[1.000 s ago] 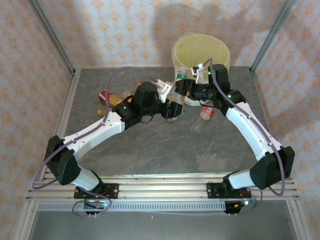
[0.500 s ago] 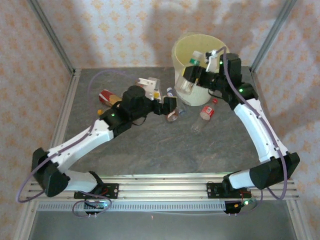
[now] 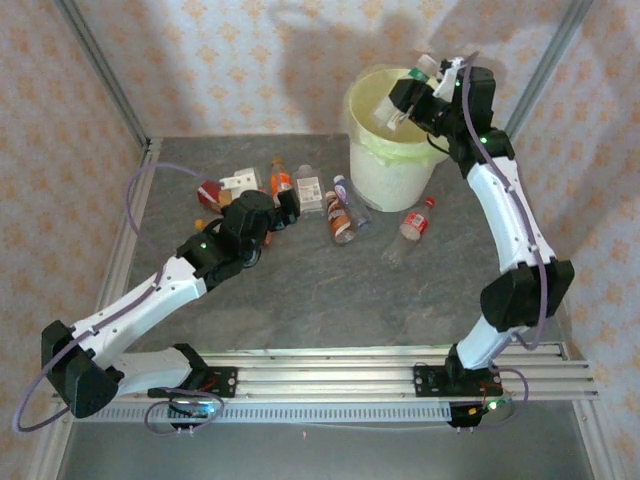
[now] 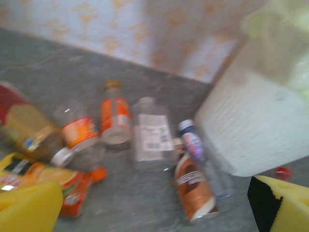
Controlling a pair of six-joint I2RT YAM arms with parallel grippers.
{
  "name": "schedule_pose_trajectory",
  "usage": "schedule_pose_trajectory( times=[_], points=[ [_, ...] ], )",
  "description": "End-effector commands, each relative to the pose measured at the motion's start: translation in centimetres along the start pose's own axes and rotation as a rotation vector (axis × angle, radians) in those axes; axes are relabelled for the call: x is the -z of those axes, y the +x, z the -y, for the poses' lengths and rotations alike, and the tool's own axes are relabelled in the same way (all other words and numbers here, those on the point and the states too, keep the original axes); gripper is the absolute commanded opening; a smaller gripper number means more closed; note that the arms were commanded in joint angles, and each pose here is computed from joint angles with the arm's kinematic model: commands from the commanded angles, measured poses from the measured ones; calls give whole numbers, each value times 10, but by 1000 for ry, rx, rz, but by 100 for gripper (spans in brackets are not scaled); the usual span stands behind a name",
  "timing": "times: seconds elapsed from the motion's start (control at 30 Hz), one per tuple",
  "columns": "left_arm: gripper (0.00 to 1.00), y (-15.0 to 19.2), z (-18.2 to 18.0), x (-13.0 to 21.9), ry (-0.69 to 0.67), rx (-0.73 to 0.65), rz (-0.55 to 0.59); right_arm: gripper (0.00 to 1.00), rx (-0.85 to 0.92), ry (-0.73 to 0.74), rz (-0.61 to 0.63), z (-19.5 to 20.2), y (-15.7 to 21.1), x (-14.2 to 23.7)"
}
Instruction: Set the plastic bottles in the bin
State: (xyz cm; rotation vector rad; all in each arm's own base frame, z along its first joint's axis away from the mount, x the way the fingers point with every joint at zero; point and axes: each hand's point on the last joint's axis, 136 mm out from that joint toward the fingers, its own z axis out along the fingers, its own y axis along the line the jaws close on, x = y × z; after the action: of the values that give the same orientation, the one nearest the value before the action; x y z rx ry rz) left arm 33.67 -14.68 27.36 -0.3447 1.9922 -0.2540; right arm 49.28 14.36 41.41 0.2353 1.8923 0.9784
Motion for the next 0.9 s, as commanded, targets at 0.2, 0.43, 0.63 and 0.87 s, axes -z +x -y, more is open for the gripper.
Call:
schedule_pose_trajectory(
  times=[0.2,0.43,0.63,0.87],
  points=[
    [100,-4,-73,30,-222,116,138,40,-368,80,229,49,-50,-56],
    [100,-5,-91,39,-250,140,184,53,-514,201,307,90,-53,-76],
    [100,0,-96,39,-268,138,179,59,-589,223,352,103,-55,-84],
    [100,2,-97,36,-281,129,174,71,-649,232,314,112,-43,-95]
  ],
)
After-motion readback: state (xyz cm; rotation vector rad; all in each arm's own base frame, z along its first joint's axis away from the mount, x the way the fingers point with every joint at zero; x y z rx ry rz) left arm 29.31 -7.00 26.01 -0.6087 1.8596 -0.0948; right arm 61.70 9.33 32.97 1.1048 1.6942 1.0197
